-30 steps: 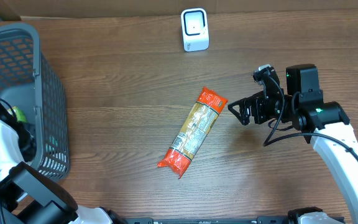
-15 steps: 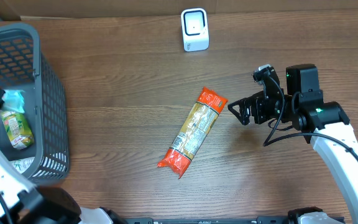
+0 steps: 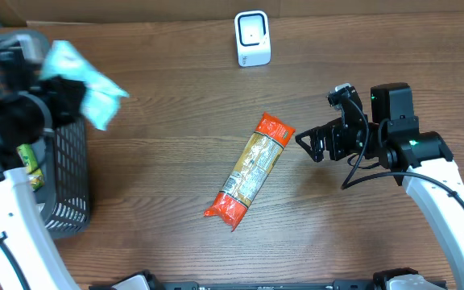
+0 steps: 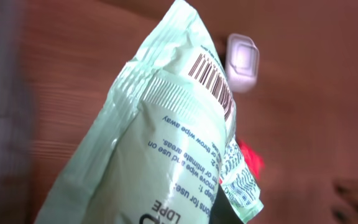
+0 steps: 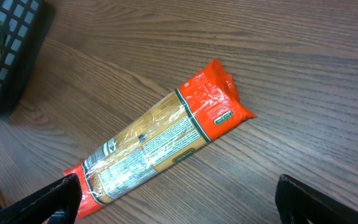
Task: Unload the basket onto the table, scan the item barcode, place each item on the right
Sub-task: 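Lift the mint-green pouch out and set it beside the spaghetti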
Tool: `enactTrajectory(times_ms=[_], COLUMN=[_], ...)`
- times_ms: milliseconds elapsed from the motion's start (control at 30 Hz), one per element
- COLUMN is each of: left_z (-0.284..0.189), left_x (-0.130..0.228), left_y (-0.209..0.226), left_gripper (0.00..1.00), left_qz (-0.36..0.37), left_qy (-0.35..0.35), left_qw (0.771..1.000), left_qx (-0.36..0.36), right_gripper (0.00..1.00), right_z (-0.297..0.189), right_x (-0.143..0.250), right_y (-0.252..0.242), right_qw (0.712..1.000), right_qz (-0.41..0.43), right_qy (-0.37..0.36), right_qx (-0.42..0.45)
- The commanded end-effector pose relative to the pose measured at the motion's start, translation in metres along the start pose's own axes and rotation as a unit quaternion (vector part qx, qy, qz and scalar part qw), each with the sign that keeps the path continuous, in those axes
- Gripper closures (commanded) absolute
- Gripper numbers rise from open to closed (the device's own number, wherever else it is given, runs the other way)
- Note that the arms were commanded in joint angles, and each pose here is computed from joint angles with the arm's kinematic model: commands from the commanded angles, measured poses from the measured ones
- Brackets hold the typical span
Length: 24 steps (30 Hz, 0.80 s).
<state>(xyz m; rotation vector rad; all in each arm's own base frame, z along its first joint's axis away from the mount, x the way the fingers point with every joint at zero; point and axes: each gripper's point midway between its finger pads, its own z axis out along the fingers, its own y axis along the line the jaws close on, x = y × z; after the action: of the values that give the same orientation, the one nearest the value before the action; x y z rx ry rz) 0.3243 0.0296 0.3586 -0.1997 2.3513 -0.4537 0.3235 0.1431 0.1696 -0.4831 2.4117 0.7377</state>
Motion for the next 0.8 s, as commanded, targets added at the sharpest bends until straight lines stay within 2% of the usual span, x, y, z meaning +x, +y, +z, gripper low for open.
enactTrajectory(times_ms=[0,233,433,567,767], left_z=[0.024,0.113,0.196,0.240,0.280], left_x=[0.026,0.099,0.162,0.196,0.232], left_y=[-0.041,-0.013,0.004,0.006,0.001], left_gripper=[0.96,0.96,0.96,0.95,0.90], left_qz=[0.121,0.153,0.157,0.179,0.207], left_qy=[0.061,0.239,0.351,0.405,0.441], left_qw=[0.988,0.959,0.923,0.896,0.871], left_qx=[0.071,-0.003,0.011,0.037,0.053], right_gripper=[0.00,0.00,0.00,0.00,0.00], right_z=[-0.005,-0.004,-0.004,-0.004,-0.004], right_x=[-0.009,-0.009,-0.009,-0.009,-0.009], right_y=[0.002,0.002,0.001,0.001,0.001], right_qw=[1.000,1.000,1.000,1.000,1.000], right_qz=[-0.006,-0.006,-0.006,-0.006,-0.006], right_qy=[-0.012,-0.012,-0.012,-0.012,-0.012], right_qx=[0.002,0.002,0.002,0.002,0.002])
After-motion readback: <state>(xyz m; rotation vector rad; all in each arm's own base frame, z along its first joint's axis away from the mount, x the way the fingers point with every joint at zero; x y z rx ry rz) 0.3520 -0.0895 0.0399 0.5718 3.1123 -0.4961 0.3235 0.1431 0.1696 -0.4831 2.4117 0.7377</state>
